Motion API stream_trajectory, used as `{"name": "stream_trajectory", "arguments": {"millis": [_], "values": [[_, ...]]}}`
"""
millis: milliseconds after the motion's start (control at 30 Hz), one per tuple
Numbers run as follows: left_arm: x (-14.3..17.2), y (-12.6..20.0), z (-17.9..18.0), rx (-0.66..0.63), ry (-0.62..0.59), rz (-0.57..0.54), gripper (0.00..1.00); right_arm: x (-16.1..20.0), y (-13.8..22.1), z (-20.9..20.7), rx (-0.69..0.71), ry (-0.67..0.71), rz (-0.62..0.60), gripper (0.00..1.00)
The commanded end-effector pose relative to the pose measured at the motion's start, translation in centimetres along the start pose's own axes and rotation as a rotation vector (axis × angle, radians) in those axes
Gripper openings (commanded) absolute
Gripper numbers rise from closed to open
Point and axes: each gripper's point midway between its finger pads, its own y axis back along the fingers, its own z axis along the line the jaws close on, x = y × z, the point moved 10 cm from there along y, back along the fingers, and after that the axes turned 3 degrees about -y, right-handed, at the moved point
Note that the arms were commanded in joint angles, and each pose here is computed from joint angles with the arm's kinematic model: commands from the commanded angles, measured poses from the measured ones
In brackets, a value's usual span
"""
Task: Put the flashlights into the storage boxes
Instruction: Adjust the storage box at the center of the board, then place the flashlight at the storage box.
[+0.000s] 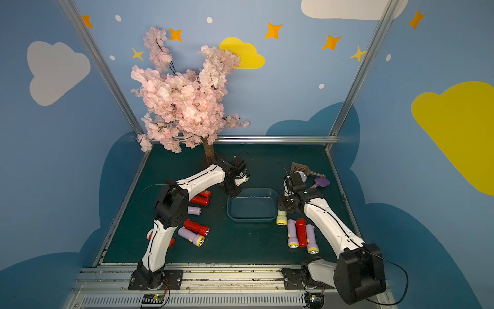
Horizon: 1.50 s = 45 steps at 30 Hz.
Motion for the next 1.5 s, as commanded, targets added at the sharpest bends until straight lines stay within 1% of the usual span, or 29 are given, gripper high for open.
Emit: {"name": "stream_trajectory", "arguments": {"millis": [0, 67, 133, 167, 267, 367, 400, 467, 500, 533, 600, 667, 767, 833, 933, 1000, 1133, 1267, 1333, 1467], "values": [[-0.3, 0.6, -0.5, 0.031, -0.052, -0.039, 0.18, -1.0, 1.1, 0.8, -0.020, 0.016, -0.024, 0.26], [-0.5, 0.8, -0.5, 0.031, -0.050, -0.050, 0.34, -1.4, 1.2, 1.1, -0.021, 0.021, -0.028, 0.26], [-0.7, 1.1, -0.6, 0.030, -0.044, -0.061, 0.60, -1.8, 1.3, 1.4, -0.026, 0.024, -0.029, 0.26], [-0.7, 1.2, -0.6, 0.025, -0.039, -0.066, 0.63, -1.9, 1.2, 1.5, -0.027, 0.026, -0.025, 0.26], [-0.8, 1.8, -0.5, 0.009, -0.027, -0.083, 0.68, -2.3, 1.0, 2.0, -0.035, 0.030, -0.021, 0.26], [-0.9, 2.7, -0.2, -0.041, -0.009, -0.109, 0.77, -2.6, 0.7, 2.5, -0.045, 0.038, -0.018, 0.26], [-0.9, 3.2, -0.1, -0.063, 0.000, -0.126, 0.83, -2.7, 0.6, 2.7, -0.047, 0.040, -0.014, 0.26], [-1.0, 4.3, 0.1, -0.088, 0.011, -0.155, 0.85, -3.0, 0.4, 3.1, -0.052, 0.045, -0.010, 0.26], [-1.0, 4.9, 0.0, -0.095, 0.013, -0.176, 0.88, -3.1, 0.4, 3.3, -0.056, 0.045, -0.010, 0.26], [-1.0, 5.6, -0.1, -0.098, 0.013, -0.199, 0.93, -3.2, 0.2, 3.5, -0.061, 0.046, -0.005, 0.26], [-1.0, 6.9, -0.1, -0.101, 0.017, -0.247, 0.98, -3.4, 0.1, 3.7, -0.067, 0.044, -0.003, 0.26], [-0.7, 8.3, -0.3, -0.102, 0.019, -0.295, 0.99, -3.6, -0.3, 4.0, -0.074, 0.041, 0.001, 0.26], [0.3, 10.8, -0.1, -0.168, 0.052, -0.372, 0.99, -3.9, -0.9, 4.6, -0.085, 0.040, 0.014, 0.26], [1.4, 12.4, 0.1, -0.235, 0.099, -0.436, 0.99, -4.2, -1.2, 5.3, -0.094, 0.045, 0.021, 0.25], [4.0, 14.5, 0.0, -0.290, 0.163, -0.536, 0.99, -4.5, -2.1, 6.7, -0.105, 0.062, 0.039, 0.26], [6.1, 15.4, -0.4, -0.290, 0.206, -0.604, 0.99, -4.8, -2.8, 7.9, -0.113, 0.076, 0.050, 0.25], [10.3, 16.4, -1.4, -0.283, 0.292, -0.754, 0.99, -5.0, -4.1, 10.6, -0.126, 0.111, 0.070, 0.25], [14.5, 16.8, -2.2, -0.233, 0.398, -0.862, 0.99, -4.6, -5.7, 13.2, -0.134, 0.142, 0.101, 0.25], [16.1, 16.7, -2.7, -0.197, 0.424, -0.895, 0.99, -4.3, -6.6, 14.2, -0.132, 0.152, 0.114, 0.25], [18.8, 15.9, -3.2, -0.185, 0.481, -0.905, 0.99, -3.4, -8.1, 16.0, -0.130, 0.165, 0.138, 0.24]]}}
